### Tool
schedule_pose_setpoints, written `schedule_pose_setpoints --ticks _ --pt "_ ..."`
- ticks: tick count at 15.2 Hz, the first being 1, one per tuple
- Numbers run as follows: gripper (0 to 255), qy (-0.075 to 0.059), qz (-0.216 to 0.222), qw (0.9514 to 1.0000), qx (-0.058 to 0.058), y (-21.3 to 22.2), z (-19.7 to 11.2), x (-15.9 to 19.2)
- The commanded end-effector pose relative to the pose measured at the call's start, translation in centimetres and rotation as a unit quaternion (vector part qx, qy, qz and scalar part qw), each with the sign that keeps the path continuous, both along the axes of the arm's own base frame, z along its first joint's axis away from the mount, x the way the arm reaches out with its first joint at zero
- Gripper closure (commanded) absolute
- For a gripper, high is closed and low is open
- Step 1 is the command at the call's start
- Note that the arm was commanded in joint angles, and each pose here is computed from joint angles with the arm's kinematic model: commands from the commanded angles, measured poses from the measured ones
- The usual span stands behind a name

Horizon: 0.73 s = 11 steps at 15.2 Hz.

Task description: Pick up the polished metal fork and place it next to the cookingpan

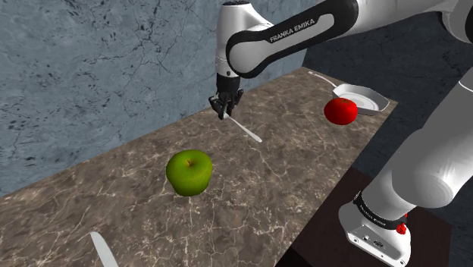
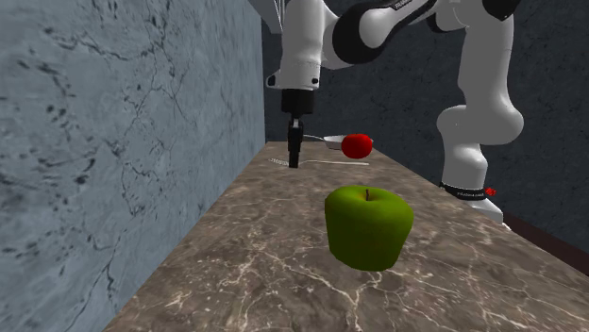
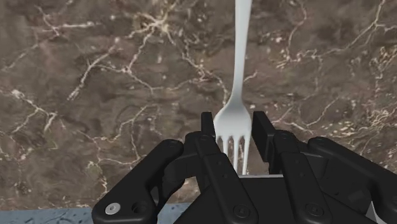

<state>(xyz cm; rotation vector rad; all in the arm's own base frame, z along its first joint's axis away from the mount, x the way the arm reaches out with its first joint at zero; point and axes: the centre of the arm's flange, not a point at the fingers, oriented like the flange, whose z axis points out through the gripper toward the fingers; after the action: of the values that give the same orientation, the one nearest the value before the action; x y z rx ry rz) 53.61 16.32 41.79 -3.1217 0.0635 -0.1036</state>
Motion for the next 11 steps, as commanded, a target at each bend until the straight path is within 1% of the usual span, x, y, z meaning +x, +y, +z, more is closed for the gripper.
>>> schedule_pose_setpoints --ticks 1,9,11 --pt "255 0.000 0.000 1.0000 0.000 0.1 1.0 0.0" --pt "255 0.000 0.000 1.0000 0.000 0.1 5.2 0.0" --pt "255 0.000 0.000 1.0000 0.000 -2.5 5.2 -0.6"
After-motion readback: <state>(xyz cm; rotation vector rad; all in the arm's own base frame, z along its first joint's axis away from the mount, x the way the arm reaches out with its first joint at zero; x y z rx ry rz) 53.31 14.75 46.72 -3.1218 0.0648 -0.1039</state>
